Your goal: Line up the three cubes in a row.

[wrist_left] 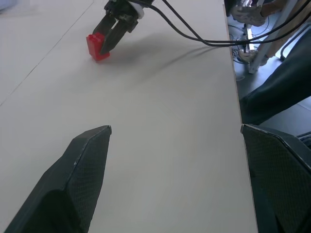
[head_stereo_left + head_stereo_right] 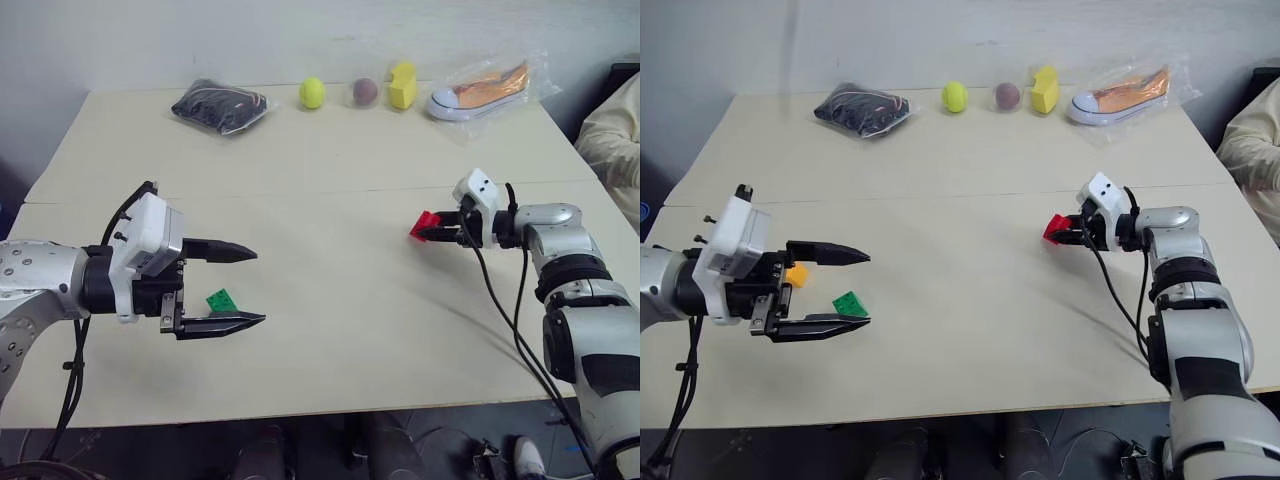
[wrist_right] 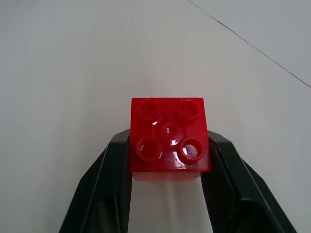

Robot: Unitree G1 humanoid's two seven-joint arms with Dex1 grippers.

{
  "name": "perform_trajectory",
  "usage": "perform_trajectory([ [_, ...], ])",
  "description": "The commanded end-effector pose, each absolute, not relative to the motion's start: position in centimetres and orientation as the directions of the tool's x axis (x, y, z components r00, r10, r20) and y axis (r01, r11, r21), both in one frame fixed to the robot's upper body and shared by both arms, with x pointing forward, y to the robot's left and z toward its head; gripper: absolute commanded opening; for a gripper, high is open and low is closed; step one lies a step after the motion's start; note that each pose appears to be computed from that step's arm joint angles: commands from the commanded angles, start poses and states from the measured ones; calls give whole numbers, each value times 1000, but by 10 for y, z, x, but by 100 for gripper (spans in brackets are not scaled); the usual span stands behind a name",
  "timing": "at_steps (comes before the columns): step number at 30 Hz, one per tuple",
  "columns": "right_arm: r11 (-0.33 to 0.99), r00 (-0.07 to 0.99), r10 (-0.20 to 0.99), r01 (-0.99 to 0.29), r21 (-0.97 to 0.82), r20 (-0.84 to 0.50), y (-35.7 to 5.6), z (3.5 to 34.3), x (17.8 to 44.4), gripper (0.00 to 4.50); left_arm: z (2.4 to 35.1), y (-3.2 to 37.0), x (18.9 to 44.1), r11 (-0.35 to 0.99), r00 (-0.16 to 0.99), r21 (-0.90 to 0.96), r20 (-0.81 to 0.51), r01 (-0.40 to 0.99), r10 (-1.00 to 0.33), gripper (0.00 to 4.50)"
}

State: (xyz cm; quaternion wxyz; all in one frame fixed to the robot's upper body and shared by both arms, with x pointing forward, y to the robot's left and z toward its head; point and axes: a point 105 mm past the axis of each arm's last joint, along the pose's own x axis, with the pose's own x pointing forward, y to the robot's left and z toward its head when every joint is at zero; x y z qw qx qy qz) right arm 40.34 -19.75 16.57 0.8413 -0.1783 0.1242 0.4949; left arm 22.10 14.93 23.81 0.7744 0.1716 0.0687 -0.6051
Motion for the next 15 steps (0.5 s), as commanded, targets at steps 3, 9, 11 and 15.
perform_trajectory([
  [3,34,135,887,-973,-229,-442,-169,178,336,148,234,136,215,111,172,196,-333,974,-927,450],
  [9,-94,36,827,-975,-201,-561,-161,139,267,148,211,127,208,-12,74,196,-428,981,-901,450],
  [11,-84,51,821,-974,-210,-569,-160,131,261,148,207,125,208,-29,61,200,-429,979,-901,450],
  [15,-54,82,825,-973,-222,-559,-155,126,259,148,207,120,211,-40,50,206,-410,978,-911,450],
])
